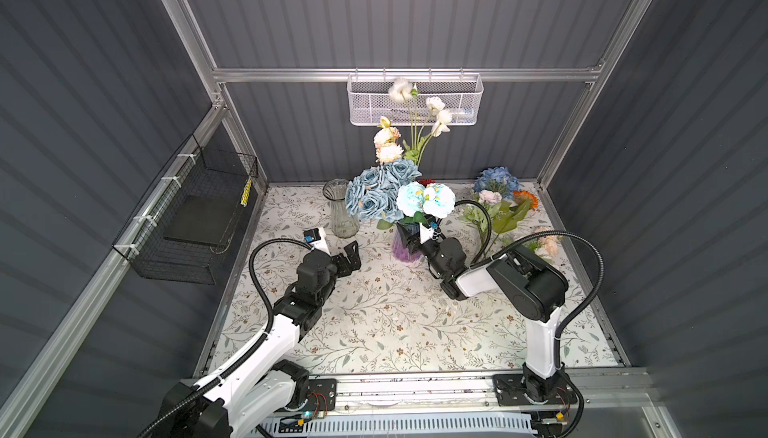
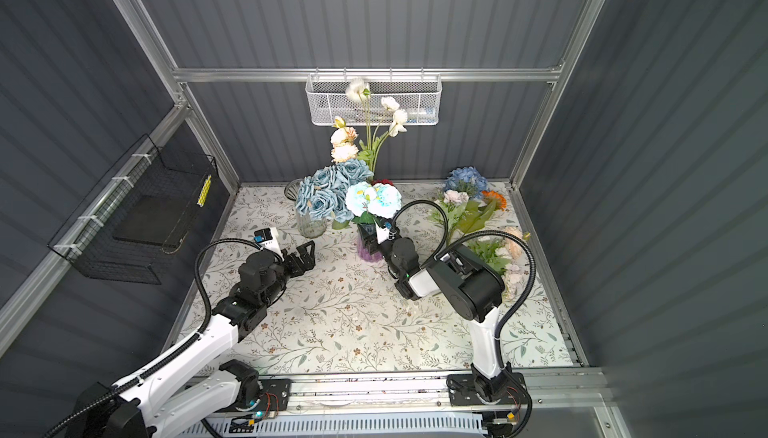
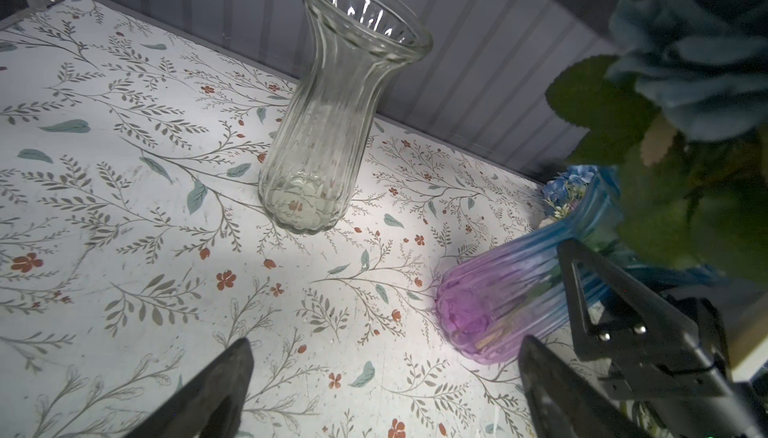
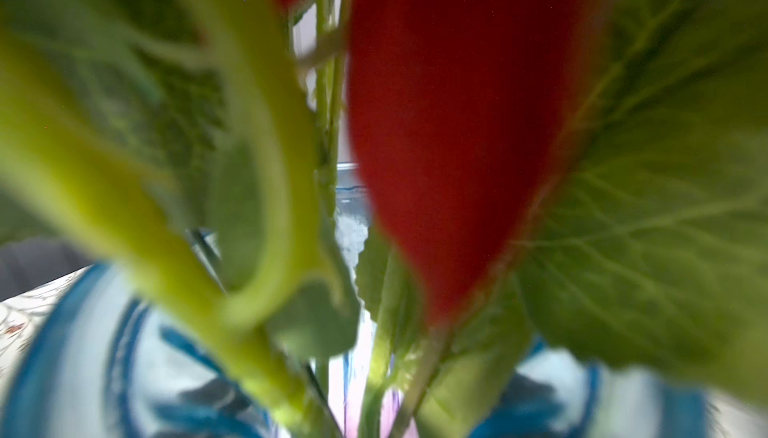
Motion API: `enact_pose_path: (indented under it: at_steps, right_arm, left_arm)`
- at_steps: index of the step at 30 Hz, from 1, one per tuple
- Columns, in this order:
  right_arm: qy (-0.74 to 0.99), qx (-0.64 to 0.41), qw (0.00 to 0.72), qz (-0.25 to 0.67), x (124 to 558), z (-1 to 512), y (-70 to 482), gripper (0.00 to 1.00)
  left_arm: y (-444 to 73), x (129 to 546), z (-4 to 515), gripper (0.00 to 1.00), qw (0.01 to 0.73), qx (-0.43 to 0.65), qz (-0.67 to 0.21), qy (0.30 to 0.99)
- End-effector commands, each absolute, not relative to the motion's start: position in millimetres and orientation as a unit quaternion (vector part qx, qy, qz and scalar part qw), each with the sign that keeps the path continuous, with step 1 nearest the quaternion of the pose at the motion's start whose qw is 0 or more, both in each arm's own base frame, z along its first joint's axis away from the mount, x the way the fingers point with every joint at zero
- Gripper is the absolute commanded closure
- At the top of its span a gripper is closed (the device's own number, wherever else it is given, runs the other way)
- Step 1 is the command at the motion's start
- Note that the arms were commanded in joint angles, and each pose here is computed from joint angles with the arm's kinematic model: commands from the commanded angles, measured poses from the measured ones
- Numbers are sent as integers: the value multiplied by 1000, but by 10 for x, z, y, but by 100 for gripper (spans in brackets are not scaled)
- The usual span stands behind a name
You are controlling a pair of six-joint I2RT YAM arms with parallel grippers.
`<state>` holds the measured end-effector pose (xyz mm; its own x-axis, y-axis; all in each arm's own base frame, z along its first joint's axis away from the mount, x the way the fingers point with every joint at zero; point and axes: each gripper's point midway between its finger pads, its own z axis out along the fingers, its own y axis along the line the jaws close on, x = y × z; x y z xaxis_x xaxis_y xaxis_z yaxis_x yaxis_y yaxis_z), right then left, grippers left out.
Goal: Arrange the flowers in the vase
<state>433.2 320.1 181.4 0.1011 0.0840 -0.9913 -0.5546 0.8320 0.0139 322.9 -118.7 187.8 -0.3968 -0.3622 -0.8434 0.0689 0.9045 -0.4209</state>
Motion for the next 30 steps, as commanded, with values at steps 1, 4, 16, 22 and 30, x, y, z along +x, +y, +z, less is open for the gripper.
enact_pose_path:
  at_steps: [1, 4, 16, 22, 30]
  right_arm:
    - [635, -180, 711, 241, 4518, 1853, 3304, 38]
    - [637, -181, 708, 245, 4660, 1873, 3402, 38]
    - [631, -196, 711, 241, 4759, 1968, 3432, 25]
    - [623, -212, 712, 244, 4553, 2016, 3316, 10]
    - [628, -203, 711, 243, 4124, 2027, 2977, 1]
  left_arm:
    - [-1059, 3172, 1725, 1, 535, -89, -165, 824]
    - [-1012, 3151, 1687, 1, 532, -92, -157, 827]
    - [-982, 3180, 1721, 1, 539, -80, -142, 826]
    - [-1040, 3381, 1770, 1, 542, -50, -145, 826]
    - [-1165, 3826, 1848, 1, 570, -17, -156, 806]
